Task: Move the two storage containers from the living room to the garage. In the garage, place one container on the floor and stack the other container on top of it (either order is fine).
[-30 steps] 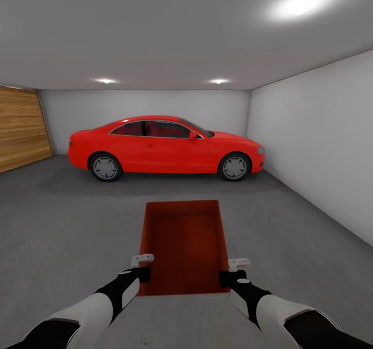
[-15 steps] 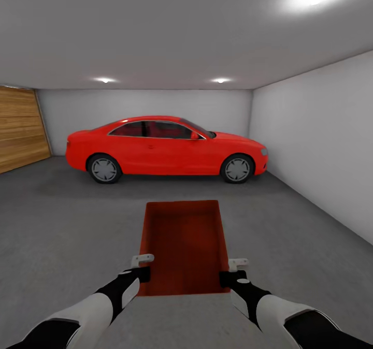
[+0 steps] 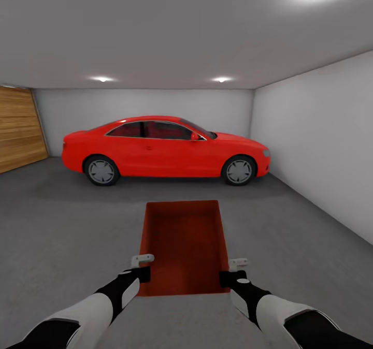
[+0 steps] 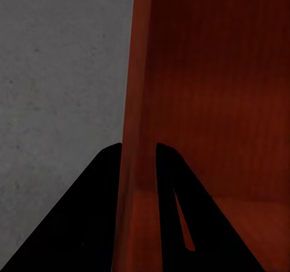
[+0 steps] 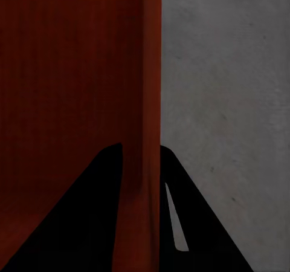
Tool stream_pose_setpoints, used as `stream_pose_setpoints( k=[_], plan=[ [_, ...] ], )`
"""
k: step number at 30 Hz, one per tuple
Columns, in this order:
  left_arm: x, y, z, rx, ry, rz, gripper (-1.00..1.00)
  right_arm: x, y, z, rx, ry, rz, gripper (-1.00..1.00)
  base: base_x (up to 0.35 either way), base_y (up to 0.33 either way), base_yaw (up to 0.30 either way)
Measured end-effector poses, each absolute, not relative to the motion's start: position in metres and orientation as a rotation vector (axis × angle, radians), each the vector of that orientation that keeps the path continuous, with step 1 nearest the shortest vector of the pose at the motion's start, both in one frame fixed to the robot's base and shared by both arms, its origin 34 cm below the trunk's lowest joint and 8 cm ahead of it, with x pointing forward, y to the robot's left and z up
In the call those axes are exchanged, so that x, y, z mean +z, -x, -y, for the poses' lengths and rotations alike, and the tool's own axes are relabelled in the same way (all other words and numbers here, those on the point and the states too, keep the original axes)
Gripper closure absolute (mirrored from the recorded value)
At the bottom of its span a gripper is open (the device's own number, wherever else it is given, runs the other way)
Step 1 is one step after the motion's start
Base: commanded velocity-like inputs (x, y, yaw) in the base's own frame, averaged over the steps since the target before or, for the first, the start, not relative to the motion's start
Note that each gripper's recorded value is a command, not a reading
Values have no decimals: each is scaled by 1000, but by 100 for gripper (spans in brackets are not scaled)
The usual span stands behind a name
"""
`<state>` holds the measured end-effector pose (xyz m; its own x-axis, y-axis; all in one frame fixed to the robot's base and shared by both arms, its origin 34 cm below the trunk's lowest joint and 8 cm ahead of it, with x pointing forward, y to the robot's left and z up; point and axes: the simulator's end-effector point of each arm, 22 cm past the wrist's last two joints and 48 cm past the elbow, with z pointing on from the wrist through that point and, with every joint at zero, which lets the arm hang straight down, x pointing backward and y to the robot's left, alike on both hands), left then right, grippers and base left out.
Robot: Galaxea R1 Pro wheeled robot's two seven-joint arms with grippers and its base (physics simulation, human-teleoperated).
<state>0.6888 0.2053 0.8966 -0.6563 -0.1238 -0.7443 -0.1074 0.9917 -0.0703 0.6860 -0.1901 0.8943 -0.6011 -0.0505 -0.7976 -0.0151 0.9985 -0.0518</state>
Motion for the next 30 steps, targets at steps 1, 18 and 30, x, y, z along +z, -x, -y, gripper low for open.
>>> stream_pose_setpoints(
  k=[1,18,30],
  plan=[
    [896,-689,-205,-25,160,-2293,100,894,-686,190,-49,45,-2216,100,322,0,0],
    [897,-689,-205,-25,159,-2289,100,895,-686,190,-48,44,-2213,100,322,0,0],
    [897,-689,-205,-25,159,-2289,100,895,-686,190,-48,44,-2213,100,322,0,0]
  ],
)
